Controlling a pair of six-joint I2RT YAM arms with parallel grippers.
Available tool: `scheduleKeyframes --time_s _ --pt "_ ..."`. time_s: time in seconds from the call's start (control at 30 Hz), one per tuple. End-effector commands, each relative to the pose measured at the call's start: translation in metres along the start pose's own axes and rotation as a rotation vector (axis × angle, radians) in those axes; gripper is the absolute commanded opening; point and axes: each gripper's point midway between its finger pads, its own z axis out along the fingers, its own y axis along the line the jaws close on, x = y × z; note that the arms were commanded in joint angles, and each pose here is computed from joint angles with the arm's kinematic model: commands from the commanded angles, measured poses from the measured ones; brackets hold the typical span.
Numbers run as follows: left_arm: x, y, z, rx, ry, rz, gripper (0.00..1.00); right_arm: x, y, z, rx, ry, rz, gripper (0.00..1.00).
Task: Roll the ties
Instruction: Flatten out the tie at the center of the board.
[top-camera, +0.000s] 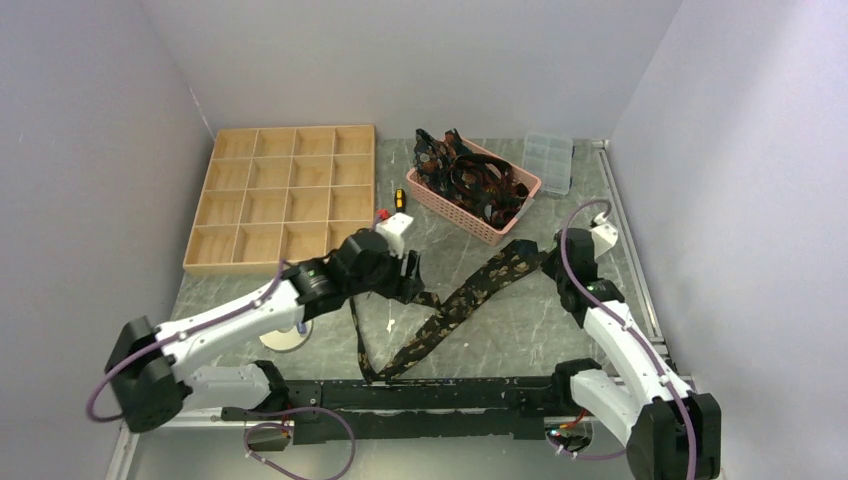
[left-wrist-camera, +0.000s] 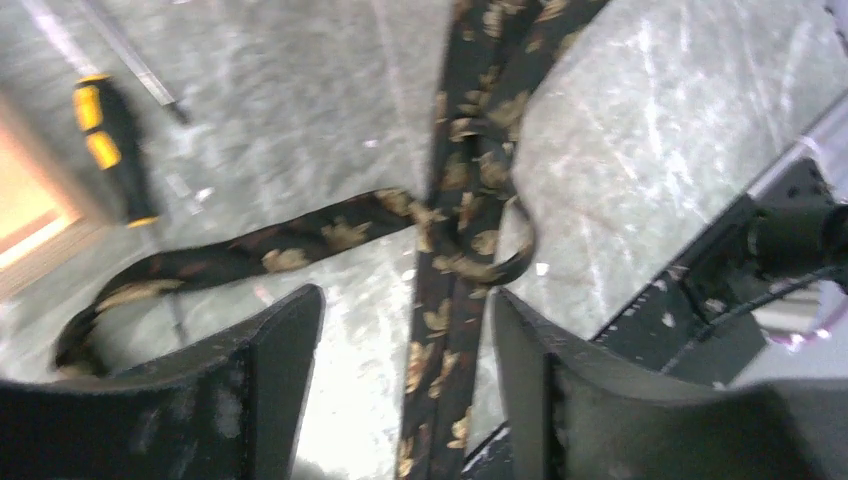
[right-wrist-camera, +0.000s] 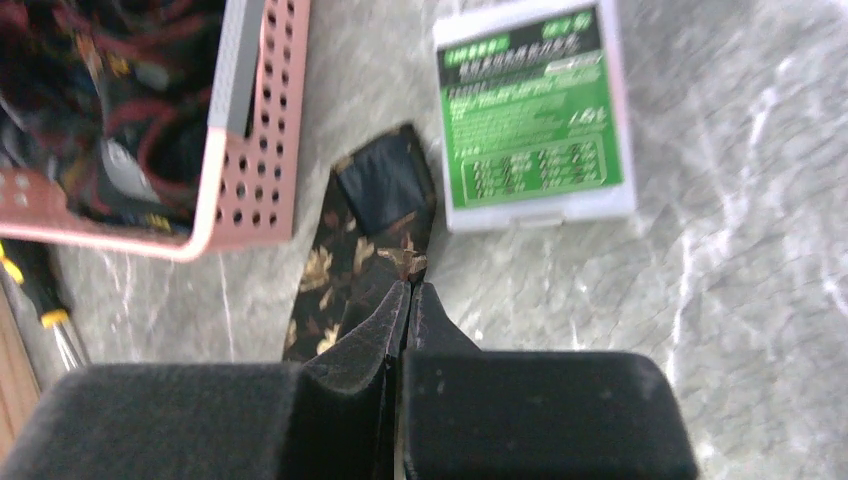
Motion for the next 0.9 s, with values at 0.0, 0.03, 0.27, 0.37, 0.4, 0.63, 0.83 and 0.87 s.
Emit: scheduleKeyframes --time_s 0.0,0.03,0.27,0.37,0.4,0.63,0.83,0.87 --pt "0.011 0.047 -0.028 -0.231 -0.092 -0.076 0.78 -0.055 -0.001 -0.006 0.071 -0.13 0.046 0.0" --pt "0.016 0.054 -0.035 -0.271 -0.103 -0.094 0.84 -0.058 -0.004 -0.005 0.096 -0.136 0.052 0.0" --pt "0.063 0.094 -0.081 -0.56 -0.131 -0.267 0.94 -0.076 -0.023 0.003 0.183 -0.181 0.132 0.0" --pt "0.081 0.1 -0.085 -0.599 -0.117 -0.374 0.94 -0.087 -0.023 0.006 0.198 -0.196 0.137 0.0" --pt "0.086 0.102 -0.086 -0.607 -0.114 -0.397 0.94 -0.09 -0.021 0.009 0.199 -0.194 0.134 0.0" --pt "0.083 0.092 -0.073 -0.529 -0.098 -0.308 0.94 -0.076 0.017 0.008 0.025 -0.087 0.025 0.67" --pt "0.097 0.091 -0.053 -0.564 0.033 -0.222 0.94 -0.04 0.069 -0.026 -0.144 -0.003 -0.144 0.96" --pt "0.1 0.091 -0.048 -0.561 0.047 -0.214 0.94 -0.024 0.08 -0.028 -0.19 0.05 -0.171 0.96"
